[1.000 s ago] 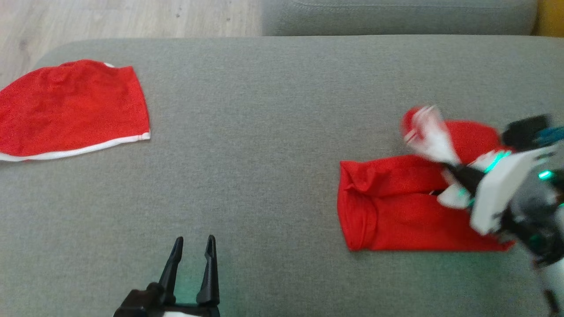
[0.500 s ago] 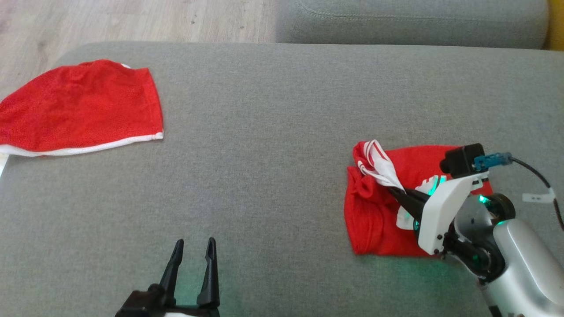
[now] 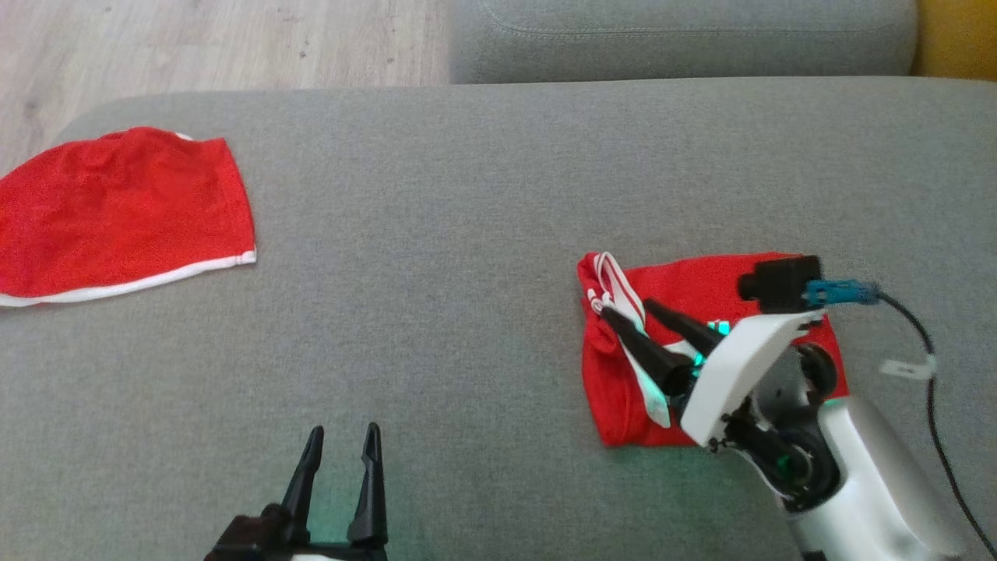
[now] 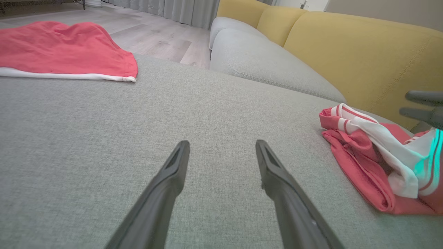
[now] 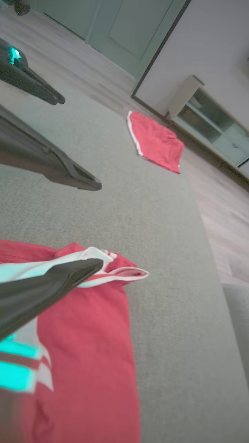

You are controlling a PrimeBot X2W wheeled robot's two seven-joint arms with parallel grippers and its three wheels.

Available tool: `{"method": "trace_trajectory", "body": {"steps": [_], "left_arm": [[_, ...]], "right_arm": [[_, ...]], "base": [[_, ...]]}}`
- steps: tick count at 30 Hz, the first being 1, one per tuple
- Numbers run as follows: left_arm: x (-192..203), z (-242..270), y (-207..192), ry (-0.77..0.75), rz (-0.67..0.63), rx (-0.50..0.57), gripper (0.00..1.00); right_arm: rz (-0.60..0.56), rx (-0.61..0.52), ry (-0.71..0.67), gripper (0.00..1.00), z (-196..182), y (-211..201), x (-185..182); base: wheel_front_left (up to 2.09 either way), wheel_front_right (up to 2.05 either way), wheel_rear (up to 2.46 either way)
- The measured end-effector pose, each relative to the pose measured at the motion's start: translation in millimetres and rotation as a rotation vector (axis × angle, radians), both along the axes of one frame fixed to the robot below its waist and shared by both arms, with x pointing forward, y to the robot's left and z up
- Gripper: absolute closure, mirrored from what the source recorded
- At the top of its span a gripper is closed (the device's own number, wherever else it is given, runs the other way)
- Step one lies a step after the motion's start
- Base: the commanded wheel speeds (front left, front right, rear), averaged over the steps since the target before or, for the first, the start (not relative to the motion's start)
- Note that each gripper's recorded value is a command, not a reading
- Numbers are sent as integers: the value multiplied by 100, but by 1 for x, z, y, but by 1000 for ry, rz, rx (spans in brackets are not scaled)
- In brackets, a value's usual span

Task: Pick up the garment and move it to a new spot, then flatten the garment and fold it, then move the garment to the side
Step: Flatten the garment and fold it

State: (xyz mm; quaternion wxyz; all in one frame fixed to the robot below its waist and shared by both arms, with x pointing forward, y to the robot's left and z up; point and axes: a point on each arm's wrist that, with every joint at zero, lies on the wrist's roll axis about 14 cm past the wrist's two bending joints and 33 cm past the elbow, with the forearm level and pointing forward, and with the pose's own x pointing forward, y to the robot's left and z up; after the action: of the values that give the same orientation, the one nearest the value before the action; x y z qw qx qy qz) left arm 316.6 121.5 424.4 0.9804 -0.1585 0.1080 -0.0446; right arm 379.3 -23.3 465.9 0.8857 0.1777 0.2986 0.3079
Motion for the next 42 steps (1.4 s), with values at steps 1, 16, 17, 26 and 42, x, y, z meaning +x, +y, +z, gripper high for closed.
{"method": "trace_trajectory", "body": {"steps": [1,16,17,26,42], "left_arm": [[0,0,0,0,0,0,0],[3,11,-4,-39,-14,-1,0],[3,12,-4,-43,-16,-1,0],[2,11,-1,-43,-12,10,0],[9,3,9,-25,-4,72,0]], "right_arm": [[0,0,0,0,0,0,0],[-403,-238,-393,0,12,-141,6],[-426,-252,-399,0,9,-149,3],[-468,-314,-410,51,-12,-169,-8],[-153,-315,-218,100,-79,-84,8]], "base": [[0,0,0],[0,0,0],[0,0,0],[0,0,0],[0,0,0]]}}
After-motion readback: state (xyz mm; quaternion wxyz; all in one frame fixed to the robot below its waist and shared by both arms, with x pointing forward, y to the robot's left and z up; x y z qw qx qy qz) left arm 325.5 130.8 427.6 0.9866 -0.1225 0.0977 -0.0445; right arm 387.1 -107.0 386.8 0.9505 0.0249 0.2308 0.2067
